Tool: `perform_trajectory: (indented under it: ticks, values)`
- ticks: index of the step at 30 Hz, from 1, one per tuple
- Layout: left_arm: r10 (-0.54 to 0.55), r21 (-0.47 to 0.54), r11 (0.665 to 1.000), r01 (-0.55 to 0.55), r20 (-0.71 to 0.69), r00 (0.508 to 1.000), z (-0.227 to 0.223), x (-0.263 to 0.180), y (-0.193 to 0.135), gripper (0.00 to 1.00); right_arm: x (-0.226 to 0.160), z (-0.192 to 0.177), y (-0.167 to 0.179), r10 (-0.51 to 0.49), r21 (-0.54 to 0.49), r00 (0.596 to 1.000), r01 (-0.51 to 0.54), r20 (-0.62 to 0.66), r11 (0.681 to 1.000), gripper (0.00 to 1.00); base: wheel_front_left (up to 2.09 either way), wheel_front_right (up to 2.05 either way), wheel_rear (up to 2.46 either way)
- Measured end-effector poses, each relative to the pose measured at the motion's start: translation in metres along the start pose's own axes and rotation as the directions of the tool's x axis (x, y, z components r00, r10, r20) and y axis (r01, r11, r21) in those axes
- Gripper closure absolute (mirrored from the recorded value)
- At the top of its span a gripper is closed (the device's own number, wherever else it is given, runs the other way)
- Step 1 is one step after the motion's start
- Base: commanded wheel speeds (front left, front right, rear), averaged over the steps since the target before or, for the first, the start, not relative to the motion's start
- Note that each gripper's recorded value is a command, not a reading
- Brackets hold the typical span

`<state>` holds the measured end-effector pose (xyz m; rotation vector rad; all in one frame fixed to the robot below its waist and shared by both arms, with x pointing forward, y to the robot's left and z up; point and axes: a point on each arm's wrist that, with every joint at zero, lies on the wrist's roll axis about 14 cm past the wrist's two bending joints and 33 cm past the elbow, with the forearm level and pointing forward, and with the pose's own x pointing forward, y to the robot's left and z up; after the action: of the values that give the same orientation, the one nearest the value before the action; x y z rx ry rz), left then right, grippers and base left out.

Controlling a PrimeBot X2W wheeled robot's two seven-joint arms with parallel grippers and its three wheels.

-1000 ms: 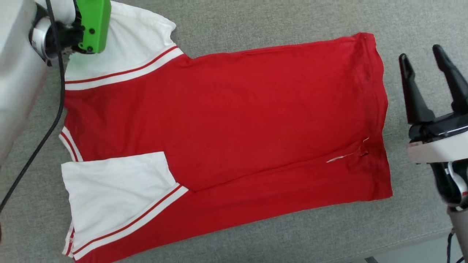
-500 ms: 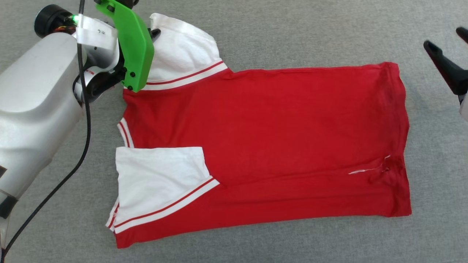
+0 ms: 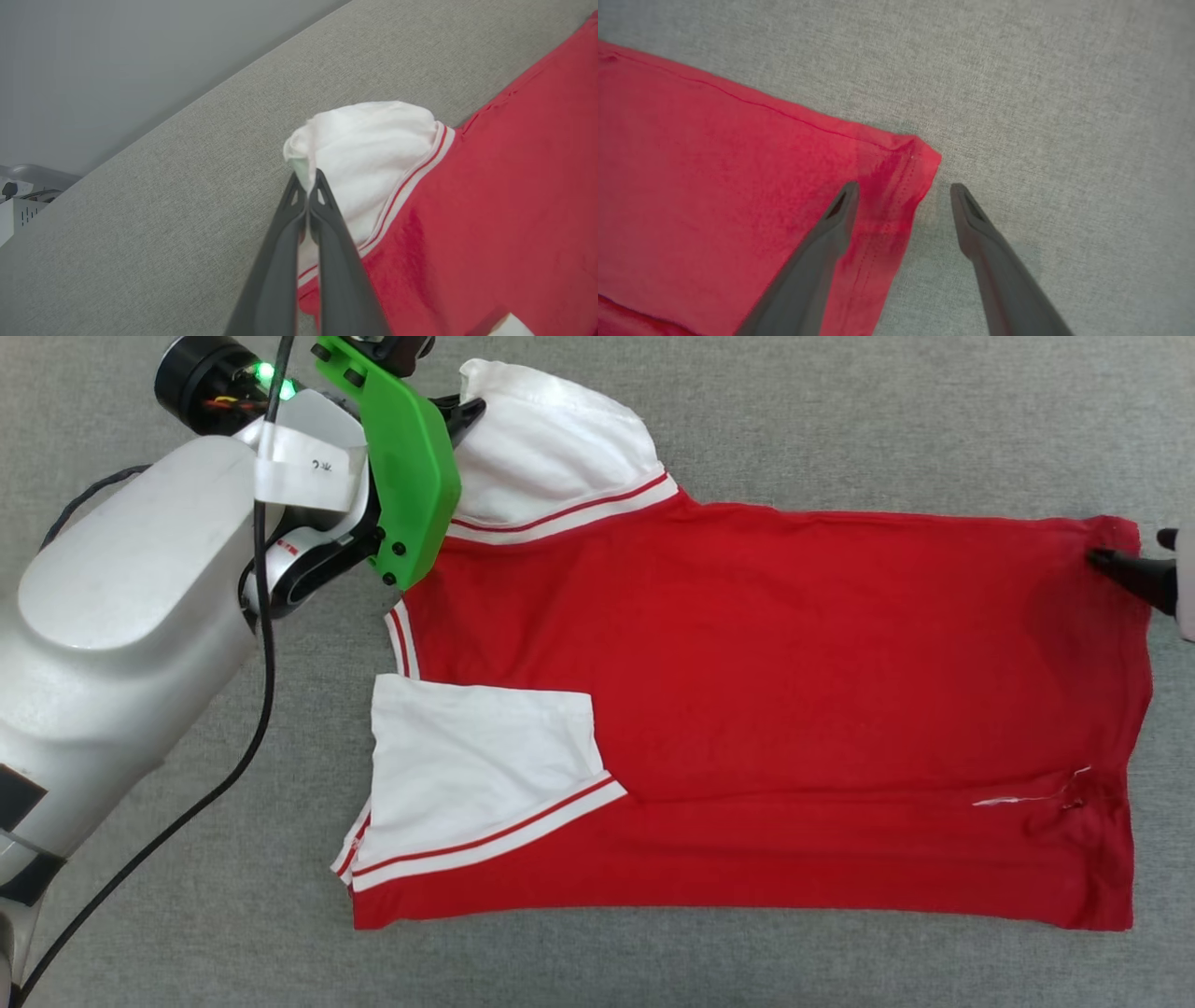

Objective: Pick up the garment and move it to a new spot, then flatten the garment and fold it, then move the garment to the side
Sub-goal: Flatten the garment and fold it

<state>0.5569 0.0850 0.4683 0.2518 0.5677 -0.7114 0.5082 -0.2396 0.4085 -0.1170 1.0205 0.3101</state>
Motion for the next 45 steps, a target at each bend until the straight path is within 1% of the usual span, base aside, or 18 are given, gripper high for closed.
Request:
perform_trajectory:
  ticks: [4,8,9,10,11,14,17,22,25,31,37,40,45]
  values:
    - [0.001,-0.003,1.0,-0.001,-0.013,1.0,-0.01,0.006,0.003,1.0,0.03,-0.019,0.009,0.016,0.015,0.998,-0.016,-0.063,1.0,0.0,0.0,0.0,0.0]
    - [0.005,-0.01,1.0,-0.005,-0.019,1.0,-0.017,0.009,0.006,1.0,0.042,-0.031,0.009,0.014,0.001,0.995,-0.014,-0.103,1.0,0.0,0.0,0.0,0.0]
    - [0.006,-0.011,1.0,-0.007,-0.019,1.0,-0.017,0.009,0.007,1.0,0.042,-0.032,0.009,0.015,-0.002,0.995,-0.015,-0.1,1.0,0.14,0.0,0.0,0.0]
    - [0.008,-0.012,1.0,-0.009,-0.013,1.0,-0.016,0.009,0.007,1.0,0.042,-0.031,0.009,0.013,-0.004,0.996,-0.013,-0.086,1.0,0.82,0.0,0.0,0.0]
    - [0.013,-0.012,1.0,-0.013,-0.008,1.0,-0.015,0.009,0.008,1.0,0.041,-0.029,0.007,0.008,-0.005,0.998,-0.009,-0.061,1.0,1.0,0.0,0.0,0.0]
    - [0.026,-0.013,1.0,-0.025,0.005,1.0,-0.012,0.006,0.01,1.0,0.037,-0.015,0.009,0.007,-0.007,0.999,-0.007,0.048,1.0,1.0,0.0,0.0,0.0]
    - [0.039,-0.011,0.999,-0.038,0.041,0.998,-0.003,-0.001,0.01,1.0,0.027,-0.002,0.014,0.017,-0.009,0.988,-0.016,0.152,1.0,1.0,0.0,0.0,0.0]
    - [0.035,-0.026,0.999,-0.033,0.075,0.997,-0.004,-0.02,-0.003,1.0,-0.004,0.012,0.02,0.027,-0.04,0.948,-0.015,0.319,0.999,1.0,0.0,0.0,0.0]
    - [0.027,-0.032,0.999,-0.024,0.086,0.996,-0.011,-0.034,-0.015,1.0,-0.021,0.006,0.024,0.033,-0.063,0.929,-0.01,0.369,0.998,1.0,0.0,0.0,0.0]
    - [0.043,-0.055,0.998,-0.039,0.069,0.997,-0.041,-0.066,-0.04,1.0,-0.049,-0.018,0.038,0.057,-0.077,0.897,-0.026,0.438,0.997,1.0,0.0,0.0,0.0]
    - [0.036,-0.12,0.992,-0.03,0.047,0.998,-0.075,-0.094,-0.075,1.0,-0.066,-0.054,0.05,0.069,-0.056,0.887,-0.049,0.456,0.997,1.0,0.0,0.0,0.0]
    - [0.034,-0.184,0.982,-0.031,0.017,0.999,-0.096,-0.104,-0.09,1.0,-0.07,-0.073,0.056,0.073,-0.036,0.891,-0.063,0.448,0.997,1.0,0.0,0.0,0.0]
    - [0.029,-0.251,0.967,-0.041,-0.052,0.998,-0.136,-0.111,-0.107,1.0,-0.064,-0.108,0.065,0.078,0.013,0.914,-0.09,0.398,0.996,1.0,0.0,0.0,0.0]
